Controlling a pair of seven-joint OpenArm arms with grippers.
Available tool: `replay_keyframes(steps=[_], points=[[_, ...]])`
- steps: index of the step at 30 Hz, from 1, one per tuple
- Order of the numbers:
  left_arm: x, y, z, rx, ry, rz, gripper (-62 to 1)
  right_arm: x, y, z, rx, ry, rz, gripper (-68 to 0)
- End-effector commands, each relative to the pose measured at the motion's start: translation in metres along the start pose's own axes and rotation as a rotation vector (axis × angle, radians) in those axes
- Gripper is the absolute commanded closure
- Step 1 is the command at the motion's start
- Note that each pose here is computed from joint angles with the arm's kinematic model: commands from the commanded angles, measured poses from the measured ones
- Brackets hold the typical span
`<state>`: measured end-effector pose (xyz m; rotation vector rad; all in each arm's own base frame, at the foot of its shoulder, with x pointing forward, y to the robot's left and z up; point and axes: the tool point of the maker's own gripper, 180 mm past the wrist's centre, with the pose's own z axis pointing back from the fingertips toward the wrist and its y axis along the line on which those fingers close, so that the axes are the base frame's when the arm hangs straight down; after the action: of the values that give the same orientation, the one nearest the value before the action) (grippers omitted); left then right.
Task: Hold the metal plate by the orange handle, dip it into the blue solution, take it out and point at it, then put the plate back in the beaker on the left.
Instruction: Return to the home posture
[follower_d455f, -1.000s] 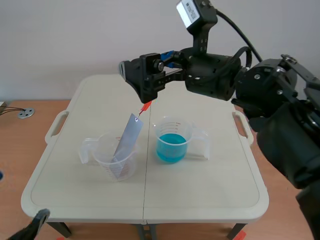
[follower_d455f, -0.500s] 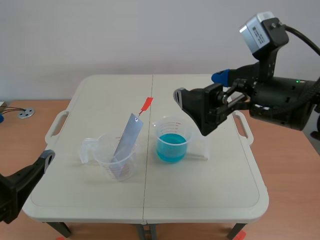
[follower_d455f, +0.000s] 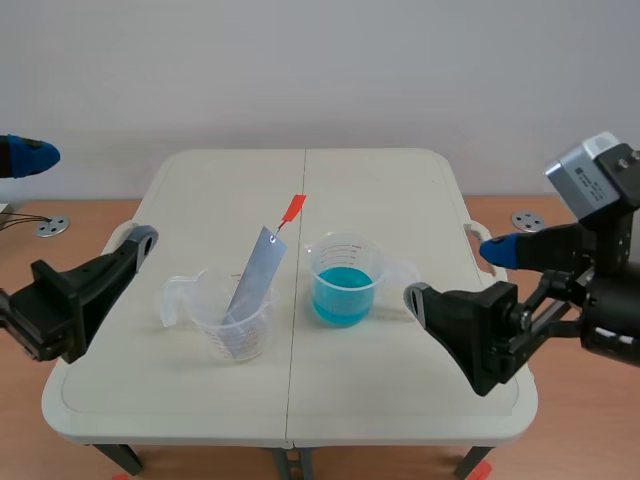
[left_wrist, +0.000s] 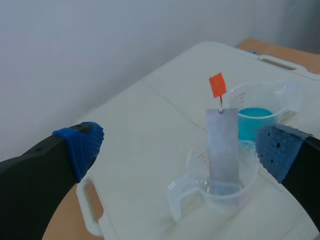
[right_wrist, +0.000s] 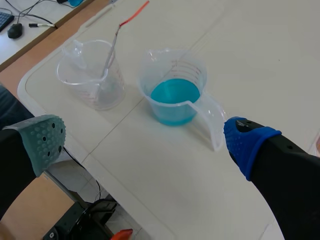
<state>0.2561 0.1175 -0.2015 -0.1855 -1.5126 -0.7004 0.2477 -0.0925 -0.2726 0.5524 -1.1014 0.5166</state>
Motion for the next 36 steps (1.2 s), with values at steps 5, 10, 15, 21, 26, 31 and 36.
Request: replay_keyframes(steps=[5, 10, 15, 21, 26, 31, 36], points=[[0.018, -0.016, -0.012, -0.045, -0.049, 0.018, -62.3, 0.005, 0.003, 0.012, -0.013, -0.033, 0.003, -66.5], [0.022, -0.026, -0.018, -0.074, -0.065, 0.032, -62.3, -0.002, 0.002, 0.015, -0.023, -0.009, 0.018, -66.5], [0.024, -0.03, -0.02, -0.084, -0.074, 0.037, -62.3, -0.003, 0.001, 0.015, -0.027, -0.005, 0.025, -66.5], [0.025, -0.03, -0.02, -0.084, -0.077, 0.036, -62.3, -0.003, 0.001, 0.015, -0.027, -0.005, 0.025, -66.5], [0.025, -0.03, -0.02, -0.084, -0.077, 0.036, -62.3, -0.002, 0.002, 0.015, -0.027, -0.008, 0.022, -66.3], [0.026, -0.03, -0.02, -0.084, -0.081, 0.037, -62.3, -0.003, 0.002, 0.015, -0.027, -0.006, 0.023, -66.3], [0.026, -0.03, -0.02, -0.084, -0.083, 0.037, -62.3, -0.003, 0.002, 0.015, -0.027, -0.003, 0.023, -66.3]])
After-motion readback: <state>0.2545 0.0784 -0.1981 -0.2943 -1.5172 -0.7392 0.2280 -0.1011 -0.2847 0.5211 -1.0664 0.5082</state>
